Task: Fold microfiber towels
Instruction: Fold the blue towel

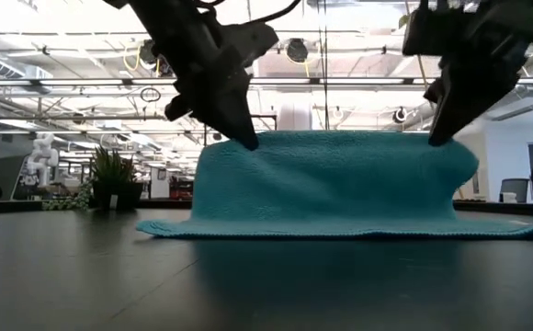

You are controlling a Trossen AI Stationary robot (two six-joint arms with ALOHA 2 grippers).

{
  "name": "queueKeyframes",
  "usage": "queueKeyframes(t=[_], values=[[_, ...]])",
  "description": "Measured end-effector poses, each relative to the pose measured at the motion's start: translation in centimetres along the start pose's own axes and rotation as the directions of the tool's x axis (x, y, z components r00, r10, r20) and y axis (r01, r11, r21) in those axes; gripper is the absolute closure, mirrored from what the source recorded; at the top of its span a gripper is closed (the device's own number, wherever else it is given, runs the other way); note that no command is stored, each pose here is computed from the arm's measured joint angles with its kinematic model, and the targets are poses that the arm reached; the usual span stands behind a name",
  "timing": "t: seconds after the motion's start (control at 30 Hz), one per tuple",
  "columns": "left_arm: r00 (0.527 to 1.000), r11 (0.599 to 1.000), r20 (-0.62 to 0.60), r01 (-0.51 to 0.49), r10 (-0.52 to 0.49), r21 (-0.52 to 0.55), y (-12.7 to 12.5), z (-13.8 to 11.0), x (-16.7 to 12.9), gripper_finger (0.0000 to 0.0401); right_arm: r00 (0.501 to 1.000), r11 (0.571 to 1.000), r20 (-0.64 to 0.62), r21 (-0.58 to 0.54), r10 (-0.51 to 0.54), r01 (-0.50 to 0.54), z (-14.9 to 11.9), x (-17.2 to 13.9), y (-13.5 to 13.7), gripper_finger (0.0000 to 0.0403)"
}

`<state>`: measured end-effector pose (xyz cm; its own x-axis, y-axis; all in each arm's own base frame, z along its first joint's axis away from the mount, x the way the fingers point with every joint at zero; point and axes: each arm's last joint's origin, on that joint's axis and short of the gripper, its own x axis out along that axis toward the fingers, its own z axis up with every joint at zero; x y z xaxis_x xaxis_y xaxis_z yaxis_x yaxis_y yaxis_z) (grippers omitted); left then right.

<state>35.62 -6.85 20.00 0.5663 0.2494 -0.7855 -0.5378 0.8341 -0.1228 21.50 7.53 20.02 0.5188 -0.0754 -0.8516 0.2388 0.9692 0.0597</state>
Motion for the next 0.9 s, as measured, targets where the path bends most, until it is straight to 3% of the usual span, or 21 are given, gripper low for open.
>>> queueKeyframes(t=[0.2, 0.47, 0.9], values=[[1.000, 1.000, -0.010, 0.025, -0.025, -0.005, -1.5, -1.5, -0.8, 0.0400, 0.998, 0.998, 0.010, -0.013, 0.055, -0.054, 0.7, -0.4, 2.8, 0.0403], [0.996, 0.998, -0.059, 0.060, -0.061, -0.021, -3.6, -4.1, -0.5, 0.0398, 0.997, 0.998, -0.055, -0.015, 0.059, -0.060, -0.8, 1.5, 5.1, 0.0403], [0.974, 0.987, -0.157, 0.156, -0.161, -0.039, -5.9, -7.0, -0.8, 0.0362, 0.977, 0.983, -0.162, -0.097, 0.136, -0.153, -1.5, 3.0, 6.0, 0.0397]])
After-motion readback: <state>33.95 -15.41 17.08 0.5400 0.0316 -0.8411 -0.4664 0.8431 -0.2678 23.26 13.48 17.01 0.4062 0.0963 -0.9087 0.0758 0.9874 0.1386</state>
